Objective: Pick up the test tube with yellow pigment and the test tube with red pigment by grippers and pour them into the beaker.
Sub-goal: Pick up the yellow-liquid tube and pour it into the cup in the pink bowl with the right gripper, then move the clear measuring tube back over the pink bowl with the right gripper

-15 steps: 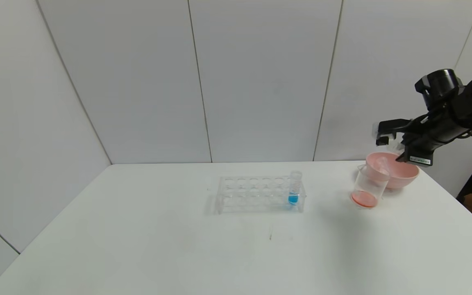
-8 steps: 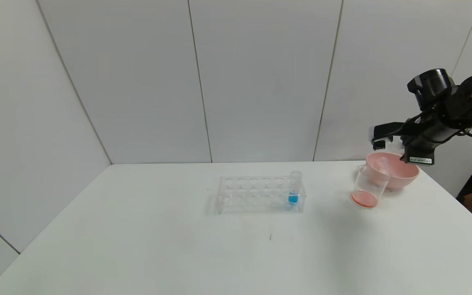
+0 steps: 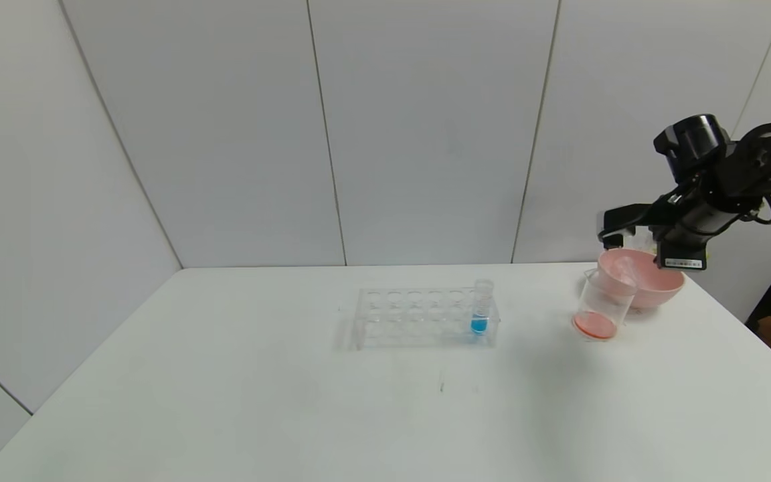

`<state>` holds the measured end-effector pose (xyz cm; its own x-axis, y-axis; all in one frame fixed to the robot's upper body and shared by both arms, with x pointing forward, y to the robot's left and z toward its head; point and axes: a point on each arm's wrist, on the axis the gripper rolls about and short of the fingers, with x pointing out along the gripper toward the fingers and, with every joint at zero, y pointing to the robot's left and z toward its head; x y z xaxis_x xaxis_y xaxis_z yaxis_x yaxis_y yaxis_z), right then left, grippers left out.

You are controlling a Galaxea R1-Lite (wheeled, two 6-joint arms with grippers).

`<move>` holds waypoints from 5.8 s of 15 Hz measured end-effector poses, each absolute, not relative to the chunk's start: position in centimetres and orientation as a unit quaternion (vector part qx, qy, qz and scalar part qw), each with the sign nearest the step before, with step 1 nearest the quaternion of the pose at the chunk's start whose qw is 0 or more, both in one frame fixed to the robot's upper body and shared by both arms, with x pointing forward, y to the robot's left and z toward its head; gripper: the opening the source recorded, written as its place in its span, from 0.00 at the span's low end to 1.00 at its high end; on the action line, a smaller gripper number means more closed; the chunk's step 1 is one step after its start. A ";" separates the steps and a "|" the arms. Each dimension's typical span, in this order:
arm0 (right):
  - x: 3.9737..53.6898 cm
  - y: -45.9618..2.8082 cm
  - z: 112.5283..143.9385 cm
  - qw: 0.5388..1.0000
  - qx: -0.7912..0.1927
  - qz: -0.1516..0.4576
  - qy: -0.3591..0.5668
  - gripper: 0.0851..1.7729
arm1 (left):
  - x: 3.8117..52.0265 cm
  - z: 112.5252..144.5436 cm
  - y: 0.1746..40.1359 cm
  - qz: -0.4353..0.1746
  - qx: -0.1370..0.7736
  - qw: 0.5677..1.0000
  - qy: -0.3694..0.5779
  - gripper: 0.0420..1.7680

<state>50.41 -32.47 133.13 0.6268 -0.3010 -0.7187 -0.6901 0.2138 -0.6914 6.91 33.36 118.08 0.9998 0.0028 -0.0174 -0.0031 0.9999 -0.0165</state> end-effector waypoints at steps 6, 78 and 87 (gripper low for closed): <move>50.4 -31.9 133.0 0.651 -0.622 0.143 0.412 0.26 | 6.9 118.1 33.4 0.001 -0.008 1.000 0.009 0.97; 45.8 -40.7 142.8 0.988 -0.032 0.086 0.122 0.26 | 6.9 118.1 33.4 0.002 -0.008 1.000 0.009 0.97; 48.8 -41.8 133.8 0.995 -0.003 0.024 0.098 0.26 | 6.9 118.1 33.4 0.001 -0.008 1.000 0.009 0.97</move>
